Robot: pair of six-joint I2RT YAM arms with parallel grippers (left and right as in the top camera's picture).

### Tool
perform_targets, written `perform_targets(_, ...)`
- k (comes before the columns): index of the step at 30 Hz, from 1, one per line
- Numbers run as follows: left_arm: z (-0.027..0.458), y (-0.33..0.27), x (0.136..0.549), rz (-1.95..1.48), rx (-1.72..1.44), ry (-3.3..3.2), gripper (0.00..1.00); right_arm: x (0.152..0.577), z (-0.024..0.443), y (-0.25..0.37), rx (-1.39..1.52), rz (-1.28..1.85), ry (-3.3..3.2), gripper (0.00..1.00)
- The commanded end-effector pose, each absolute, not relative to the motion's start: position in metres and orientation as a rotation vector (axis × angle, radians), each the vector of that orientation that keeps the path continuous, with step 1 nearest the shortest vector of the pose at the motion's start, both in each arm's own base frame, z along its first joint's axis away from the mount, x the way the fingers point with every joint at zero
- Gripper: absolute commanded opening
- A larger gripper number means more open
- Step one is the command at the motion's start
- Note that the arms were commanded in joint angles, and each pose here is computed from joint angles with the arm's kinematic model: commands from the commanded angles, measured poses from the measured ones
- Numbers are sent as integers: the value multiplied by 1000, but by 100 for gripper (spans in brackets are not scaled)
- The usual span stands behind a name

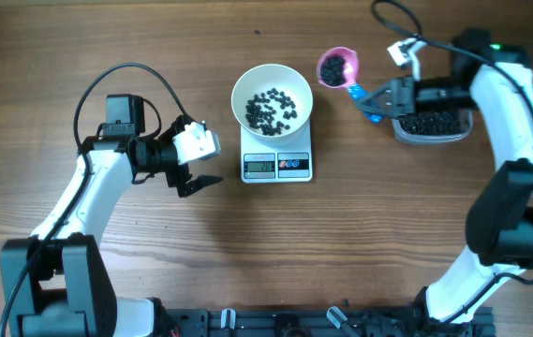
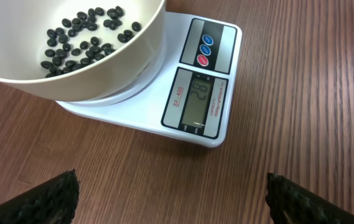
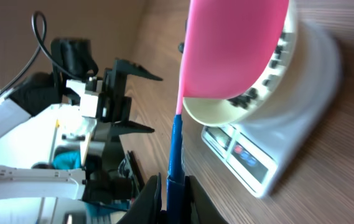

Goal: Scoop item into bowl and weigh 150g on scale
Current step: 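Carry the scoop over the bowl and pour the beans in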

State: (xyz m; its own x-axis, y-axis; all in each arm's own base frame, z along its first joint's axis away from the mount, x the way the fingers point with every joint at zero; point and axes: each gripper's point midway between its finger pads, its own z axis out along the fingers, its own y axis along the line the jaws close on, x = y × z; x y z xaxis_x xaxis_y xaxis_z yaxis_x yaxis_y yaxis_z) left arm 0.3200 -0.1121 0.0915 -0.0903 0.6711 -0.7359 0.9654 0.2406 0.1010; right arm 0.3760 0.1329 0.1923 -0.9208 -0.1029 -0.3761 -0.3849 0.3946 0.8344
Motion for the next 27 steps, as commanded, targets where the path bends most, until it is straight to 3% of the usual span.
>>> perform_targets(1,99,-113,319,-545,1505,1793,100,370,204,174,-456,1555,2445,4)
perform_targets(4,99,-113,319,-545,1505,1793,100,366,179,199,-473,1367,2626,4)
perform_targets(8,99,-113,319,-545,1505,1793,100,367,145,204,-564,889,2798,4)
perform_targets(17,99,-113,319,-545,1505,1792,100,395,169,224,-830,75,2615,4)
perform_targets(27,99,-113,319,-545,1505,1793,100,389,184,233,-982,-419,2426,4)
